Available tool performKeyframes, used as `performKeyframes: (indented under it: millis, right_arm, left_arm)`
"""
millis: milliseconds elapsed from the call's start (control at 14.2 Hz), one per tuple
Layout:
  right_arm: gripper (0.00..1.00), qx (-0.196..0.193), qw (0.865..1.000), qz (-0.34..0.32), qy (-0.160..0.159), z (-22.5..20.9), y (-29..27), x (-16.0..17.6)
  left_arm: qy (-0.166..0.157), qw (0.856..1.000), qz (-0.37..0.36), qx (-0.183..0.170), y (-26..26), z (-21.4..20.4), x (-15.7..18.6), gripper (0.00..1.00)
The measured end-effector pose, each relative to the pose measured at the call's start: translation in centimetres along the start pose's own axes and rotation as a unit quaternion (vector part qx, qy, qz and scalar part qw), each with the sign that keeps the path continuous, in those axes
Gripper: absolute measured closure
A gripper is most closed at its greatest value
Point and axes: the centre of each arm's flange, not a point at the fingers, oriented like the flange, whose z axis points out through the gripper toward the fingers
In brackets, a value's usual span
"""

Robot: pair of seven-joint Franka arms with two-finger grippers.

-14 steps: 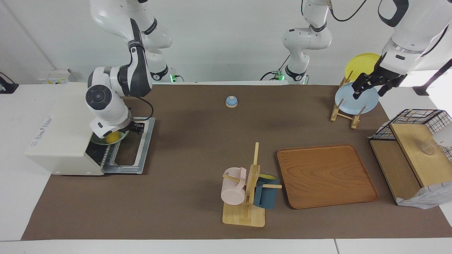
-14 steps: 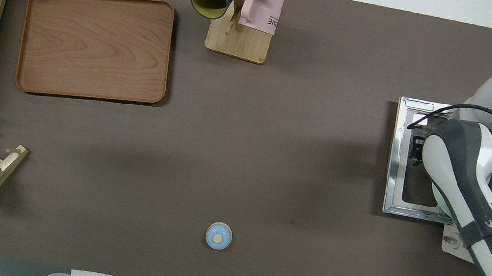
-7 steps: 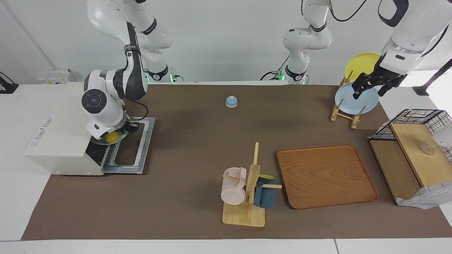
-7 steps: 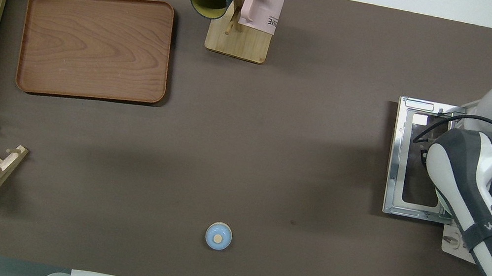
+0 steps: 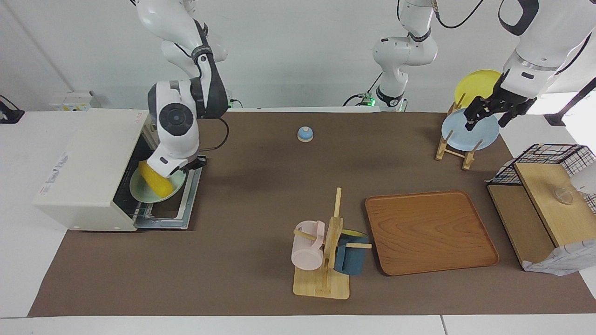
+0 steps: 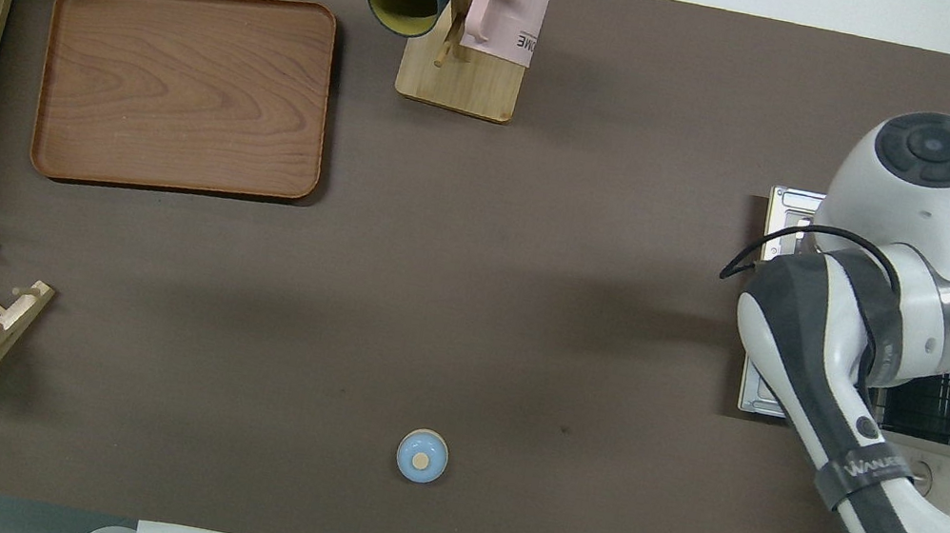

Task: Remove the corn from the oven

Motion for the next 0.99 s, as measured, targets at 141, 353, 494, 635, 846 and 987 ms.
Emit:
performKeyframes:
  millis: [141,353,494,635,846,987]
  right_arm:
    - [0.97,0.000,1.000,0.020,0.013,-5.1,-9.1,-0.3]
    - [0.97,0.038,0.997,0.064,0.025,-8.6,-22.9,-0.3]
    - [0.97,0.067,0.993,0.086,0.047,-8.4,-31.7,0.1]
    - [0.97,0.097,0.988,0.099,0.072,-6.7,-38.6,0.3]
    - [0.91,0.135,0.981,0.108,0.090,-5.2,-41.4,1.5]
    - [0.67,0.155,0.976,0.119,0.092,-5.7,-40.5,2.5]
  left_arm:
    - [0.000,1.000,0.000,0.000,0.0,0.0,0.0,0.00]
    - [0.000,1.000,0.000,0.000,0.0,0.0,0.0,0.00]
    - [0.000,1.000,0.000,0.000,0.0,0.0,0.0,0.00]
    - [-0.004,1.000,0.000,0.000,0.0,0.1,-0.1,0.00]
    - [-0.012,1.000,-0.005,0.001,-0.5,0.3,-0.2,0.00]
    - [-0.019,1.000,-0.017,0.001,-0.9,0.8,-0.4,0.00]
